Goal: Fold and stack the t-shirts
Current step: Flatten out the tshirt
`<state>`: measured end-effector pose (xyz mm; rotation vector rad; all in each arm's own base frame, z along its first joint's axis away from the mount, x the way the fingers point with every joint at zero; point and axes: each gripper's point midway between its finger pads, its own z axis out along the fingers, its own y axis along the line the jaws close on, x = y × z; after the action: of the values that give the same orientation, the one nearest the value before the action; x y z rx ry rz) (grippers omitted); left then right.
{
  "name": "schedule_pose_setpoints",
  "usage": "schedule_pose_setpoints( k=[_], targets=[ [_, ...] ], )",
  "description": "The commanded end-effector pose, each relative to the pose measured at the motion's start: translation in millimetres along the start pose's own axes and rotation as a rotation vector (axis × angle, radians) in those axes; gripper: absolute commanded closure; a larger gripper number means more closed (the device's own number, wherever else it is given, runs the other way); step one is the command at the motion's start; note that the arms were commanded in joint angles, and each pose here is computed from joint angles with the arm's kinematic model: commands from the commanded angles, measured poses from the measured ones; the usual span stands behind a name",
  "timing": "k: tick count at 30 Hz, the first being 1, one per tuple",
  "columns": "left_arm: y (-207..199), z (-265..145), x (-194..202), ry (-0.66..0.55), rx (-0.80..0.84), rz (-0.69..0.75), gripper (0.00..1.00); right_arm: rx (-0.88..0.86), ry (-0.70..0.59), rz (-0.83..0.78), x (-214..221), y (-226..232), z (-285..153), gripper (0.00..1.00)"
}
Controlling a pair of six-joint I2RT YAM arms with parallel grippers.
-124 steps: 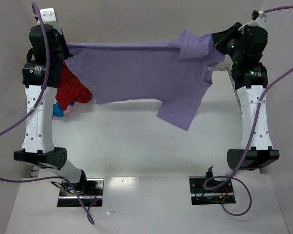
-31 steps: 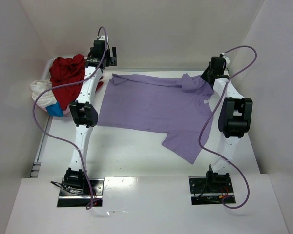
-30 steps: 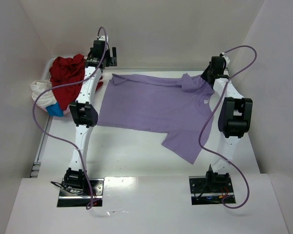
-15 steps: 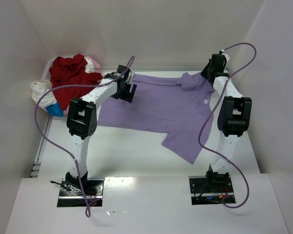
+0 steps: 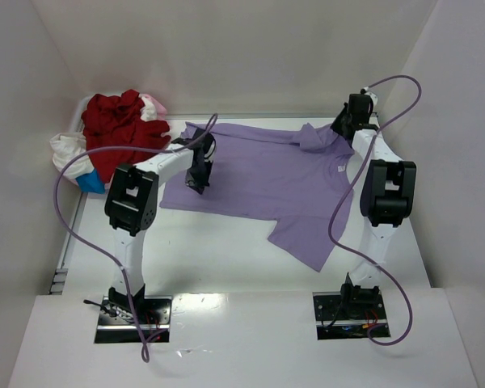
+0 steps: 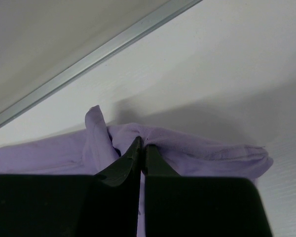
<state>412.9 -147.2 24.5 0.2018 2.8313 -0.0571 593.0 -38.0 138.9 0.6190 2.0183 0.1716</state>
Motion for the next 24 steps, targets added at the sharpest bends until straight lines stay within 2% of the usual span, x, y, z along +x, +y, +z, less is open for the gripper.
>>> schedule_pose_setpoints(
  k=[1, 11, 16, 20, 24],
  targets=[
    [-16.8, -13.9, 13.8, 0.019, 0.022, -0.002, 0.98, -0.044, -0.111, -0.008, -39.4, 13.0, -18.7, 0.98],
    [-31.4, -20.3, 83.8, 0.133, 0.025, -0.049, 1.0, -0.041, -0.104, -0.009, -35.8, 10.8, -23.6, 0.98],
    [-43.7, -29.7, 140.3, 0.251, 0.045, -0.086, 1.0, -0.047, -0.116, -0.008, -41.0, 12.8, -33.3, 0.98],
    [-50.0, -41.8, 175.7, 0.299, 0.051, -0.102, 1.0, -0.028, -0.099, 0.0, -27.5, 3.7, -42.7, 0.98],
    [-49.5, -40.8, 195.7, 0.337, 0.033, -0.106, 1.0, -0.026, -0.114, 0.001, -28.4, 1.3, -57.0, 0.98]
  ],
)
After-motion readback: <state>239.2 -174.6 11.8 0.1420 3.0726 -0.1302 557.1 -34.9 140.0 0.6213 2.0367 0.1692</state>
